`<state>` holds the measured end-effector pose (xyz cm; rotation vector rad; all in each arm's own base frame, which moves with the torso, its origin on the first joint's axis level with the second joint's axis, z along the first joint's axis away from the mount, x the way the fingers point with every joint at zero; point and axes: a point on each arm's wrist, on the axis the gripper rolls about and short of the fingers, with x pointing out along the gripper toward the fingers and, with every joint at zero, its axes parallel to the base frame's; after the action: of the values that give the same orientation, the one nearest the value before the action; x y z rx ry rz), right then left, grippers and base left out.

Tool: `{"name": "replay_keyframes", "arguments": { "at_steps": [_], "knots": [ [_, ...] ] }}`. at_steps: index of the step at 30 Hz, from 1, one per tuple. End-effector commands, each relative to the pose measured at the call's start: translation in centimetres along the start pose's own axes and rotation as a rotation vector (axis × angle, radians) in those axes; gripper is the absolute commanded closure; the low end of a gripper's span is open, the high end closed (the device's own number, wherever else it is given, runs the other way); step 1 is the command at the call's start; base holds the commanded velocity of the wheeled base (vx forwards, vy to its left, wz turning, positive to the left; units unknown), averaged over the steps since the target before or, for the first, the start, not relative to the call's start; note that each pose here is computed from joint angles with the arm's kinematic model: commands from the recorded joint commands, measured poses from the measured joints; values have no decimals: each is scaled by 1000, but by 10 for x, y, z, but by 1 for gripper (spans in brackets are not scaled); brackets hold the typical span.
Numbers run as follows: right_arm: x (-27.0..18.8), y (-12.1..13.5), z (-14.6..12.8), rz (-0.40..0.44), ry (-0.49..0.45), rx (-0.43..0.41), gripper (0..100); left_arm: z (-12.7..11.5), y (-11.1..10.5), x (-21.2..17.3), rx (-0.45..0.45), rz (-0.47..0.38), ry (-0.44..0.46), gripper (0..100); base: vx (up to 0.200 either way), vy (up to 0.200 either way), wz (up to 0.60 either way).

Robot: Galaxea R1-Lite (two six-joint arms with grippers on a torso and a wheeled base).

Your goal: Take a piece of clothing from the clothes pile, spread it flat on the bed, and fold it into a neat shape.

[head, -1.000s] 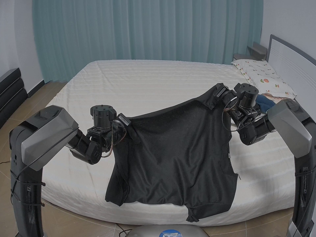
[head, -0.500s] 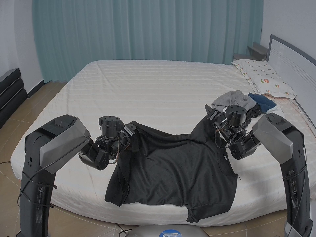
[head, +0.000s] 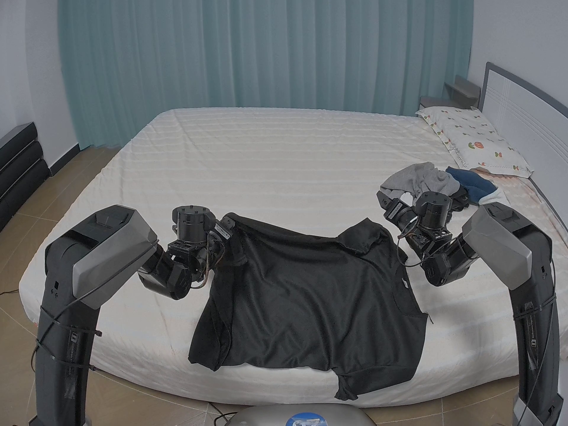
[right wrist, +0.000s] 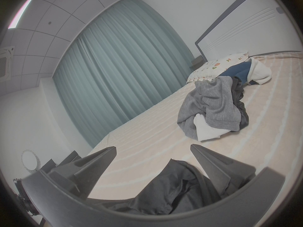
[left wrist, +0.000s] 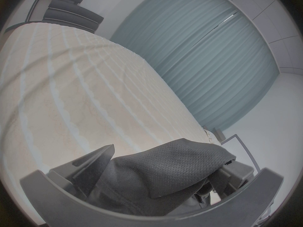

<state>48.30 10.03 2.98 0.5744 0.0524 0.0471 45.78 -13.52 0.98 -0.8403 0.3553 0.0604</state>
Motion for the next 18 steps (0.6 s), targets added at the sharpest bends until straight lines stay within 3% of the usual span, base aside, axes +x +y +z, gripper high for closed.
{"name": "replay_keyframes", "arguments": {
  "at_steps": [1,3,4,7,9,13,15,17,18],
  "knots": [
    [-12,2,9,-8,18,-1,0,16,-5,-3,-7,16,14,0,0,0,0],
    [-12,2,9,-8,18,-1,0,16,-5,-3,-7,16,14,0,0,0,0],
    [-22,1,12,-16,37,-4,0,31,-6,-3,-62,28,29,0,0,0,0],
    [-31,0,13,-26,57,-2,0,32,-8,-4,-103,27,78,0,0,0,0],
    [-44,-2,13,-39,94,16,0,37,-12,-10,-119,18,175,0,0,0,0],
    [-65,-6,8,-48,166,58,0,48,-15,-17,-133,6,268,0,0,0,0],
    [-71,-8,6,-51,187,65,0,50,-15,-19,-134,17,302,0,0,0,0],
    [-89,-16,-2,-52,242,78,0,52,-14,-28,-141,53,421,0,0,0,0],
    [-90,-16,-3,-51,247,78,0,52,-14,-28,-143,57,425,0,0,0,0]
  ]
}}
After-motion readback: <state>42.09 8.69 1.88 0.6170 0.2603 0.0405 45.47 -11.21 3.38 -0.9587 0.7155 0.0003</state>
